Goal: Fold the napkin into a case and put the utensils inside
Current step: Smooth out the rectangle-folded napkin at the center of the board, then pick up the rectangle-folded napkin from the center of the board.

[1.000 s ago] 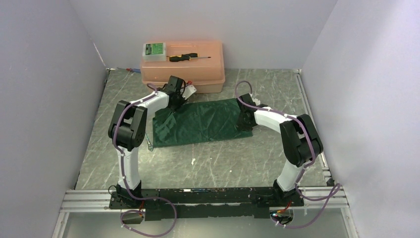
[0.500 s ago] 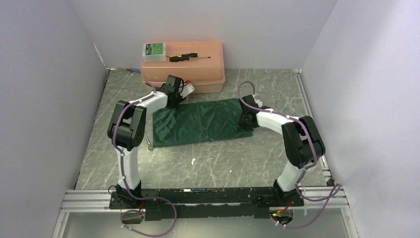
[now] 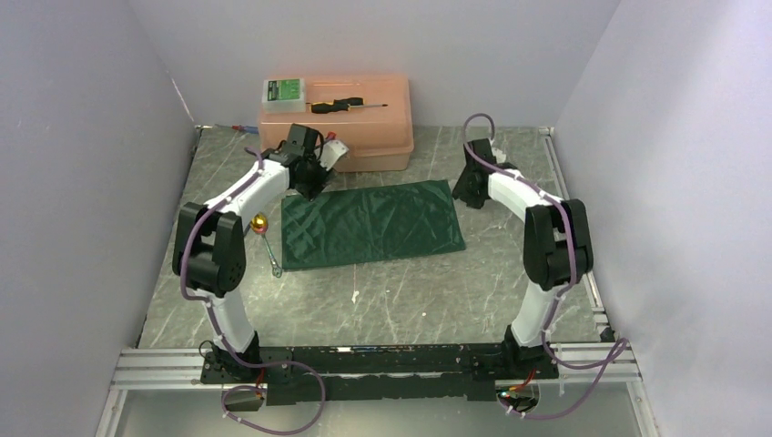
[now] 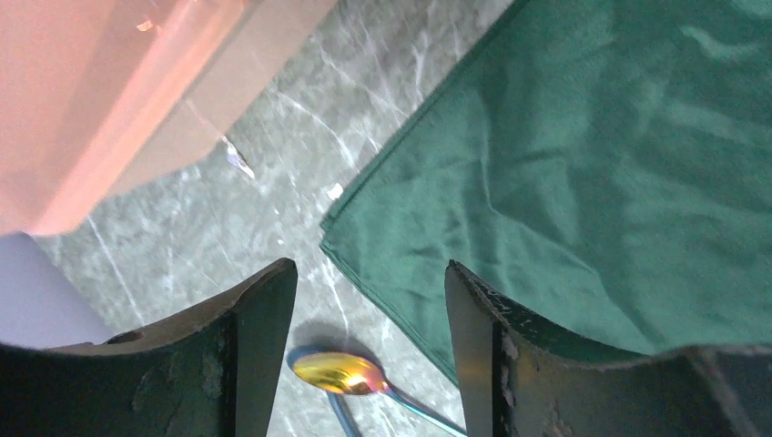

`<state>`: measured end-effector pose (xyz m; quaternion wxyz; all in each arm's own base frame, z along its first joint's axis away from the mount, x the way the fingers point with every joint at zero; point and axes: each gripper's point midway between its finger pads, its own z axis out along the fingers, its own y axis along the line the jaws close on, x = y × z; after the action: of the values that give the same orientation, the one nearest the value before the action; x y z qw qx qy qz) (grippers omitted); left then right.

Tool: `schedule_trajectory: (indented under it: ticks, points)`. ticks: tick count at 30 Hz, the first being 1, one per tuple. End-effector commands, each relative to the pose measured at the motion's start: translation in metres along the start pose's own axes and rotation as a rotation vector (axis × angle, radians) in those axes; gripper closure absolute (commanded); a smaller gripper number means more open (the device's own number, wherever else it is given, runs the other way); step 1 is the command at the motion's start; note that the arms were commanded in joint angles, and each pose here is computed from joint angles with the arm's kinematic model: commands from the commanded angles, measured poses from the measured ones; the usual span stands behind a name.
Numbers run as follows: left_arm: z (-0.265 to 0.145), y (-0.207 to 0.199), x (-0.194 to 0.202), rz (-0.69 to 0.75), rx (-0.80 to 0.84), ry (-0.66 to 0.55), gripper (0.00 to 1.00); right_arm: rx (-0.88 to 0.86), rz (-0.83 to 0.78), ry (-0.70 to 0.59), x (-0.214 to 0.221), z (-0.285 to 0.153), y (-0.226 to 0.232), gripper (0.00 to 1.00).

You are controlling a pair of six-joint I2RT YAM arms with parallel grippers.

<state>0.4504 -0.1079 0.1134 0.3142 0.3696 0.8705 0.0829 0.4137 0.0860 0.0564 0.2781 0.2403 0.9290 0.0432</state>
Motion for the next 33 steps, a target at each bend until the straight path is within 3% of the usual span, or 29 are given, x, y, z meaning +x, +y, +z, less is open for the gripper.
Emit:
schedule_trajectory:
  ticks: [1,14,19,21,31,33]
  points:
    - [-0.019,-0.008,0.016,-0.074,0.096,0.027,0.33,-0.006,-0.027,-0.005,-0.025,0.019,0.018,0.57]
    - [-0.029,-0.051,0.06,-0.011,0.259,0.102,0.35,-0.051,-0.032,0.036,-0.042,0.059,0.049,0.59]
    - [-0.027,-0.055,0.068,0.015,0.266,0.114,0.35,0.019,-0.02,0.027,-0.036,0.063,0.028,0.93]
    - [-0.026,-0.056,0.069,0.025,0.263,0.113,0.36,0.044,-0.005,0.017,-0.038,0.062,0.019,1.0]
    - [-0.02,-0.06,0.076,0.048,0.263,0.118,0.36,0.112,0.001,-0.033,-0.054,0.052,-0.001,1.0]
    - [-0.021,-0.062,0.076,0.053,0.27,0.114,0.35,0.1,0.002,-0.024,-0.053,0.045,0.001,0.77]
